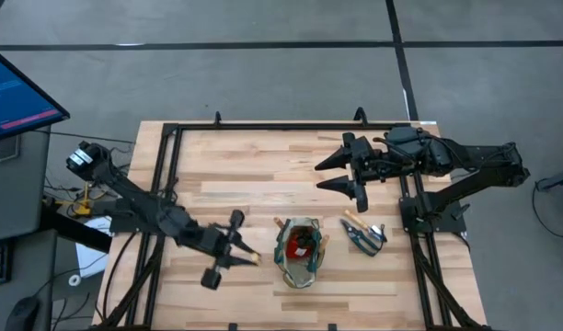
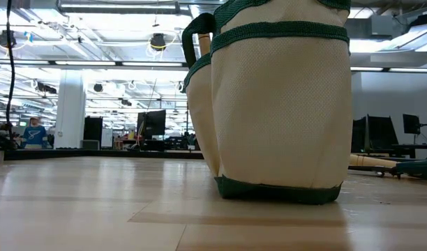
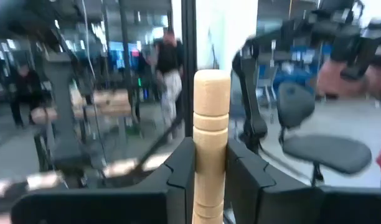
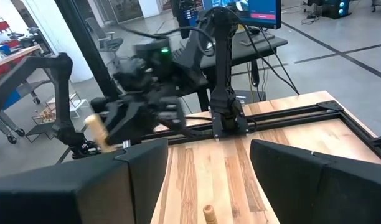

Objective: Pick & Place Garden tools in Gardening bag
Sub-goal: Put the brown trowel into the green gardening bag

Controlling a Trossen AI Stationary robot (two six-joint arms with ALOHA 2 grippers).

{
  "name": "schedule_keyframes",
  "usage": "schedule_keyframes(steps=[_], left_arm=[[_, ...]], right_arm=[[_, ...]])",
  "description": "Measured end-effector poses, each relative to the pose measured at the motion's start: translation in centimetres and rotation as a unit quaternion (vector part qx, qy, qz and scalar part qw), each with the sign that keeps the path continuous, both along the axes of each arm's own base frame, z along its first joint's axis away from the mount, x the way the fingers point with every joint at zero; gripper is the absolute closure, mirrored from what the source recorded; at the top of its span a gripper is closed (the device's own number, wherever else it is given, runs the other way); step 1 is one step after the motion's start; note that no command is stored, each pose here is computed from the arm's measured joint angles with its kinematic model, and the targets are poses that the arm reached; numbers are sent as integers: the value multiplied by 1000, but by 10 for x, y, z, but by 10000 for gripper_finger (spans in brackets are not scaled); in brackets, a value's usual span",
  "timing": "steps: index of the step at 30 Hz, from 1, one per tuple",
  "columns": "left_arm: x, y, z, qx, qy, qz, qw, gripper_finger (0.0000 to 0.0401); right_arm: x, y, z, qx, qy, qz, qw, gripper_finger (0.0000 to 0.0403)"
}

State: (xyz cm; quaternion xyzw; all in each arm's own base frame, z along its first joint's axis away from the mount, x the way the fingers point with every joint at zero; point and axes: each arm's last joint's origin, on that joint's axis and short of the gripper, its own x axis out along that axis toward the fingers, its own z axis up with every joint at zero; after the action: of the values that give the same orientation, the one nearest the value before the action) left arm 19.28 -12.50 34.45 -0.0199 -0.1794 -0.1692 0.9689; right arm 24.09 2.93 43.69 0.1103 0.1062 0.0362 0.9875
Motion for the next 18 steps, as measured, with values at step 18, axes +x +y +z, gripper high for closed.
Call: schedule_keyframes(steps=[18], left_arm=[[8, 47, -81, 30, -42, -9, 999, 340]], right_arm=[[0, 0, 0, 7, 1, -2, 1000, 182]])
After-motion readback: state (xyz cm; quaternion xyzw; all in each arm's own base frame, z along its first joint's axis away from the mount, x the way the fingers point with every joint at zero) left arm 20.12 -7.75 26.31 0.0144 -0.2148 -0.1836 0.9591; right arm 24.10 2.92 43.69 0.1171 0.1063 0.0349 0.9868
